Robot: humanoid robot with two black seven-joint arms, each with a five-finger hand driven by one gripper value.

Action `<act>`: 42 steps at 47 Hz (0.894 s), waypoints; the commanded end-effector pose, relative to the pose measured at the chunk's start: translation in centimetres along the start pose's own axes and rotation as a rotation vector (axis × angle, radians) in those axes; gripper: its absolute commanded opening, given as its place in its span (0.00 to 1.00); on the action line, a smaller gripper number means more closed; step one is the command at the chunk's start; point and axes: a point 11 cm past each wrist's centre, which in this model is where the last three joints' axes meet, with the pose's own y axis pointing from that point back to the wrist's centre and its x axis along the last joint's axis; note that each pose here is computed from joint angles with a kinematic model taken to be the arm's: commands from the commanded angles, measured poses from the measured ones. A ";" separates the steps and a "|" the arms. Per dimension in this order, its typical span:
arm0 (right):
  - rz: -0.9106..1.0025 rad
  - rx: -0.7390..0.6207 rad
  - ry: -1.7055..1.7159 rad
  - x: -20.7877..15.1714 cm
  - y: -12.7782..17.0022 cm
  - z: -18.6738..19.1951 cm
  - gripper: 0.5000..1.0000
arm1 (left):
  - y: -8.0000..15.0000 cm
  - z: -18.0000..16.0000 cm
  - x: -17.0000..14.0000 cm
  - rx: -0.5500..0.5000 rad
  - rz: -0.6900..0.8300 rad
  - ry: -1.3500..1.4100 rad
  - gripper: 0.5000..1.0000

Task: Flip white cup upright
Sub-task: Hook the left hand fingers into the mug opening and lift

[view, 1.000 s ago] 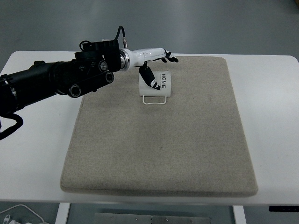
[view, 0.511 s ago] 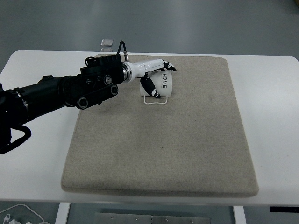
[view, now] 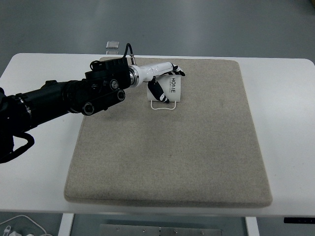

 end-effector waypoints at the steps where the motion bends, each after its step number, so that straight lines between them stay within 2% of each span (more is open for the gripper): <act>1: 0.000 0.001 0.000 0.0 0.0 -0.1 0.86 | 0.0 0.0 0.0 0.000 0.003 -0.001 0.52; 7: 0.000 -0.001 0.000 0.0 0.0 0.0 0.86 | 0.0 -0.2 0.1 0.005 0.011 -0.001 0.30; 10: 0.000 -0.001 0.000 0.0 0.0 0.0 0.86 | 0.0 -0.3 -0.1 0.005 0.010 0.000 0.16; 12: 0.000 -0.001 0.000 0.0 0.0 0.0 0.86 | 0.0 -0.4 0.0 0.007 0.013 0.002 0.03; 13: 0.000 0.001 0.000 0.0 0.0 -0.1 0.86 | 0.0 -0.4 0.0 0.008 0.016 0.001 0.00; 26: 0.000 -0.001 0.000 0.0 0.0 0.0 0.86 | 0.0 0.3 0.5 -0.024 0.039 0.053 0.00; 32: 0.000 0.001 0.000 0.0 0.0 -0.1 0.86 | 0.1 0.8 1.7 -0.051 0.075 0.139 0.00; 42: 0.000 -0.001 0.000 0.0 0.0 0.0 0.86 | 0.4 1.7 2.3 -0.158 0.100 0.237 0.00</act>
